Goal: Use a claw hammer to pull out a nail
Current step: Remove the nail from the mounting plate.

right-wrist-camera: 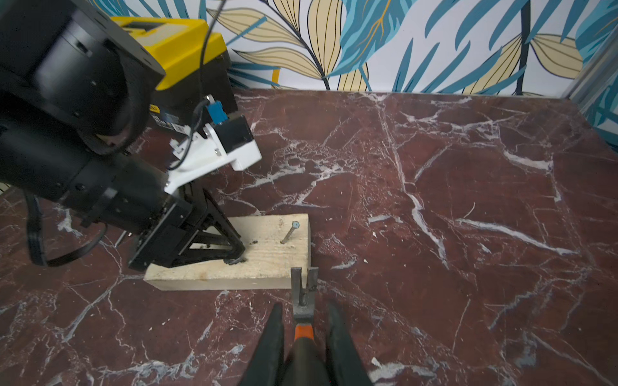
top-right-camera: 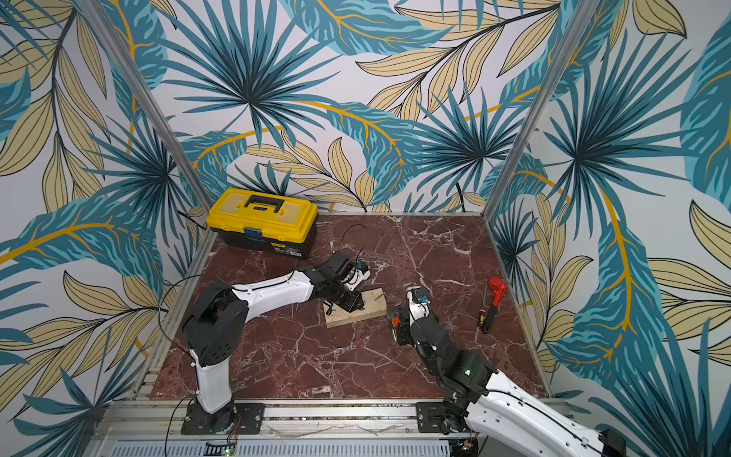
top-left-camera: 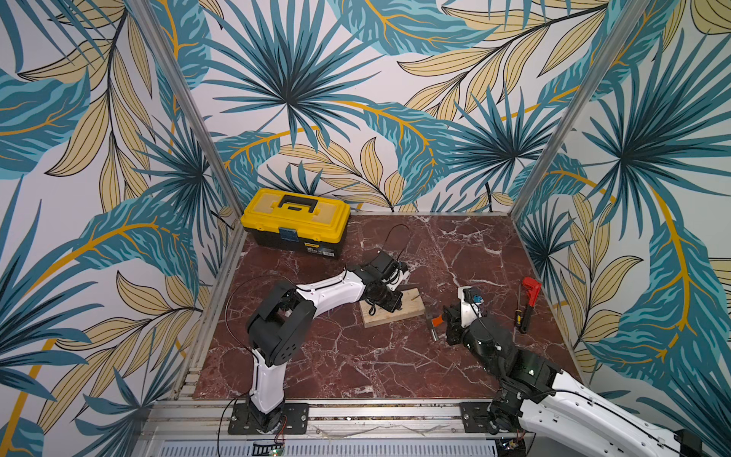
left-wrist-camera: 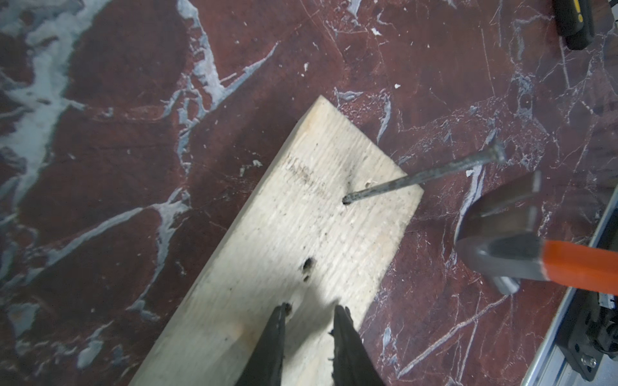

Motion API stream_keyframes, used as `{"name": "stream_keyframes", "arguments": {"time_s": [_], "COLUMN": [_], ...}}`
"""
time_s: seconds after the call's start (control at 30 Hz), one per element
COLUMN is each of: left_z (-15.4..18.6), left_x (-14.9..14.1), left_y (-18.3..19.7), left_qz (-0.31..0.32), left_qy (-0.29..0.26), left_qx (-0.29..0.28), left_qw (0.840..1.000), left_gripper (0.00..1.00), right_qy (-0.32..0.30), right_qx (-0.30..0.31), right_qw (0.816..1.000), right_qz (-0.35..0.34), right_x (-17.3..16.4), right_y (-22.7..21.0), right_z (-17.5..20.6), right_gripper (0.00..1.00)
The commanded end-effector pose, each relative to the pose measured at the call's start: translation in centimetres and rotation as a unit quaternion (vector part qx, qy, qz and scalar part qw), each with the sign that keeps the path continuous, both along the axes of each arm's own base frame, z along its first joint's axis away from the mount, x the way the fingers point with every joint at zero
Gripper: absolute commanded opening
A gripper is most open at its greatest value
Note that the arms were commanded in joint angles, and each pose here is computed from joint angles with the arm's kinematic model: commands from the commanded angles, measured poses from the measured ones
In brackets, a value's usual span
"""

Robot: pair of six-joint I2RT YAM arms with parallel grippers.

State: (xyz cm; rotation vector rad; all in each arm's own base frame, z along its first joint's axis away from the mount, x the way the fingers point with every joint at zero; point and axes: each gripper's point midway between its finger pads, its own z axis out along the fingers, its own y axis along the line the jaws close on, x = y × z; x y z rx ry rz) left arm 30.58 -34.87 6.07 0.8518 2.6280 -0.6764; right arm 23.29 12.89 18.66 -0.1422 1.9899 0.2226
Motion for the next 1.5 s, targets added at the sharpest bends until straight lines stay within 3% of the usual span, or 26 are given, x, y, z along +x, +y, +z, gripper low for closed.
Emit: {"name": "stream_keyframes", "arguments": {"time_s": [0.0, 0.17, 0.27, 0.7, 1.47], "left_z": [-7.6, -7.9, -7.9, -7.9, -8.4], "left_x": [-5.7, -6.0, -6.2, -6.2, -6.7], "left_y": [5.8, 6.1, 6.1, 6.1, 6.2], "left_qz": [0.001, 0.002, 0.003, 0.003, 0.005], "left_qy": [0.129, 0.133, 0.136, 0.138, 0.151], "left_qx": [0.137, 0.14, 0.14, 0.137, 0.139], "left_qw": [0.982, 0.981, 0.981, 0.981, 0.979], "left_gripper": [0.27, 0.27, 0.27, 0.27, 0.26], "right_qy": [-0.009, -0.017, 0.0, 0.06, 0.065], "right_qx": [0.047, 0.067, 0.049, 0.053, 0.075], "right_qw": [0.999, 0.997, 0.999, 0.996, 0.995], "right_qz": [-0.005, -0.018, -0.02, -0.039, -0.017], "right_x": [0.8, 1.9, 2.0, 3.9, 7.9], "right_y": [1.2, 2.1, 2.1, 1.9, 3.4], "right_z": [2.1, 4.3, 4.6, 4.1, 4.3], "right_gripper": [0.0, 0.0, 0.0, 0.0, 0.0]}}
